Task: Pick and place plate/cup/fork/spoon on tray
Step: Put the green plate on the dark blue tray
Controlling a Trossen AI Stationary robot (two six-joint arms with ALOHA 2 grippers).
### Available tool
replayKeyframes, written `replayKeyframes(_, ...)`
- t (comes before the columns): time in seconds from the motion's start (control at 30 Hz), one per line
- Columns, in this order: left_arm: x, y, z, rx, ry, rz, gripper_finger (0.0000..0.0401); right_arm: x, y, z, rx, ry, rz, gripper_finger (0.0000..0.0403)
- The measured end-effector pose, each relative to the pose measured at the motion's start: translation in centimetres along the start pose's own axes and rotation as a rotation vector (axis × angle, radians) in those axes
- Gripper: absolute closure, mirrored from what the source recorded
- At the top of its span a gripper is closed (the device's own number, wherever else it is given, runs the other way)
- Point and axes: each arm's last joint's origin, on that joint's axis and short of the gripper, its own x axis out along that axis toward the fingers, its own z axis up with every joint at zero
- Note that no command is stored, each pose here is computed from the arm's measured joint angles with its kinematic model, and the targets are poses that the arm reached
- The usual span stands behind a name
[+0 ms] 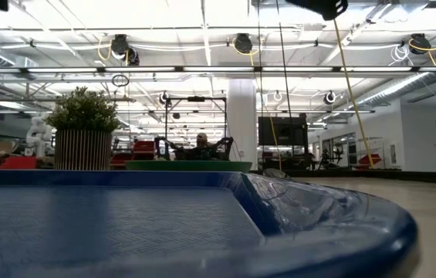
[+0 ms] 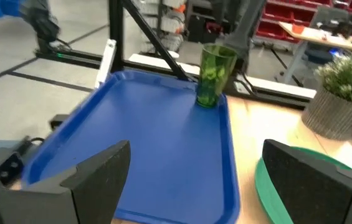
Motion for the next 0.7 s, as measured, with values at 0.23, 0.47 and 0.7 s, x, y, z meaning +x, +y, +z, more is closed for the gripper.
replayKeyframes(0.23,-2.6,0.0,1.6,0.050,-0.050,-0.095,0.0169,-1.9,0.6,1.2,0.008,-0.075,0.049,0.0046)
replayKeyframes(0.47,-4.1,-0.2,3.0,0.100,-0.201,-0.141,0.0169,-3.5,1.3,1.8,0.030,-0.100,0.098,0.0046)
replayKeyframes(0.7,-4.2,-2.5,4.7,0.256,-0.351,-0.274,0.0169,-3.5,1.5,1.4,0.108,-0.058,0.112,0.0046)
